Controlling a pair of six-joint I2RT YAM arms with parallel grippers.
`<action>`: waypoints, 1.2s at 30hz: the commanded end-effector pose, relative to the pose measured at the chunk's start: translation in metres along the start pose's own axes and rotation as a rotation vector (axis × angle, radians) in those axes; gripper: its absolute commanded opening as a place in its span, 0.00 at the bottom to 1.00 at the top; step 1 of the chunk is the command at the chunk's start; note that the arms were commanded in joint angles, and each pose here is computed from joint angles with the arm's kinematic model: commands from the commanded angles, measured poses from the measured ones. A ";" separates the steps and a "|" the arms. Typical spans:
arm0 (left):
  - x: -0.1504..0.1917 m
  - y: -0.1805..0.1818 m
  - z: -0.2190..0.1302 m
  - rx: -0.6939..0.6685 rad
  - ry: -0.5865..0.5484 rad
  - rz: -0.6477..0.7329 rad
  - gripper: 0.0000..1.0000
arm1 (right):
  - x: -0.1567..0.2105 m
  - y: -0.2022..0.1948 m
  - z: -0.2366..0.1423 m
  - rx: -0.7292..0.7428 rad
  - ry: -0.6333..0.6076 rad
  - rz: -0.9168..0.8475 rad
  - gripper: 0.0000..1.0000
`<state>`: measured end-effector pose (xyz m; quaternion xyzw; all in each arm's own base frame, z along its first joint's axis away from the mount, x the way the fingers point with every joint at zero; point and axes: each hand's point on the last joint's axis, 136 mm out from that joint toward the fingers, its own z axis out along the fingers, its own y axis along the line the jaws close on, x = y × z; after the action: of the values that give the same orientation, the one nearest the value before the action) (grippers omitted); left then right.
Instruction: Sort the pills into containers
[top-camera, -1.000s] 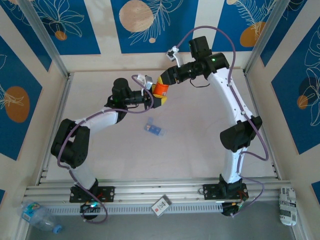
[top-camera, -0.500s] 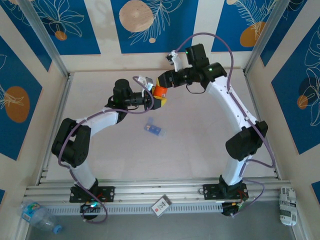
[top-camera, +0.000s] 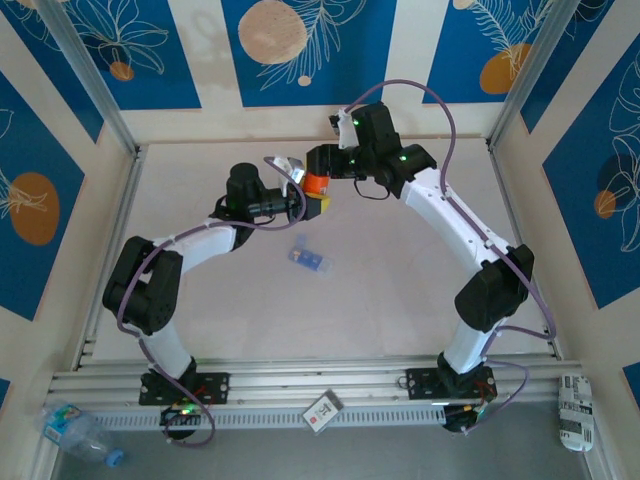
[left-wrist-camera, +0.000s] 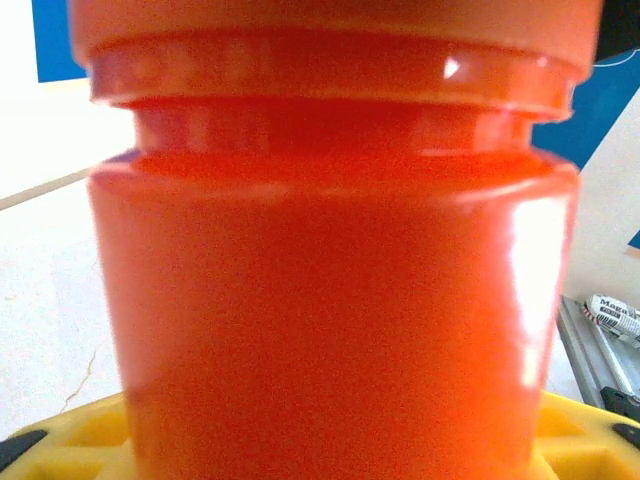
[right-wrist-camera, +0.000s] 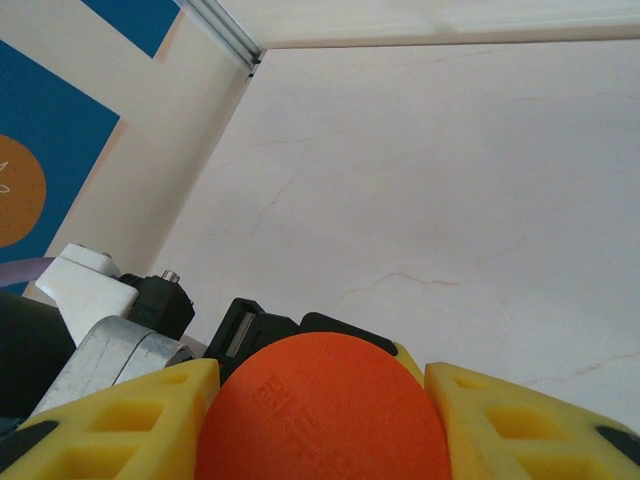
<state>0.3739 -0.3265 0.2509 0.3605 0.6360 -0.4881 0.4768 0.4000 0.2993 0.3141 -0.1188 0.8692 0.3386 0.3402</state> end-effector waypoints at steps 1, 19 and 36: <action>-0.053 -0.019 -0.002 0.016 -0.124 0.163 0.00 | 0.016 0.009 -0.001 -0.040 0.081 0.063 0.42; -0.047 -0.015 0.007 0.061 -0.099 0.145 0.00 | -0.053 0.020 -0.072 -0.135 -0.086 -0.002 0.92; -0.041 -0.030 0.001 0.181 -0.030 0.123 0.00 | -0.047 0.016 -0.082 -0.356 0.085 -0.308 0.83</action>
<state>0.3629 -0.3361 0.2858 0.4110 0.5821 -0.5105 0.4813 0.4005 0.2486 0.4143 -0.2942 0.7790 0.4145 0.3671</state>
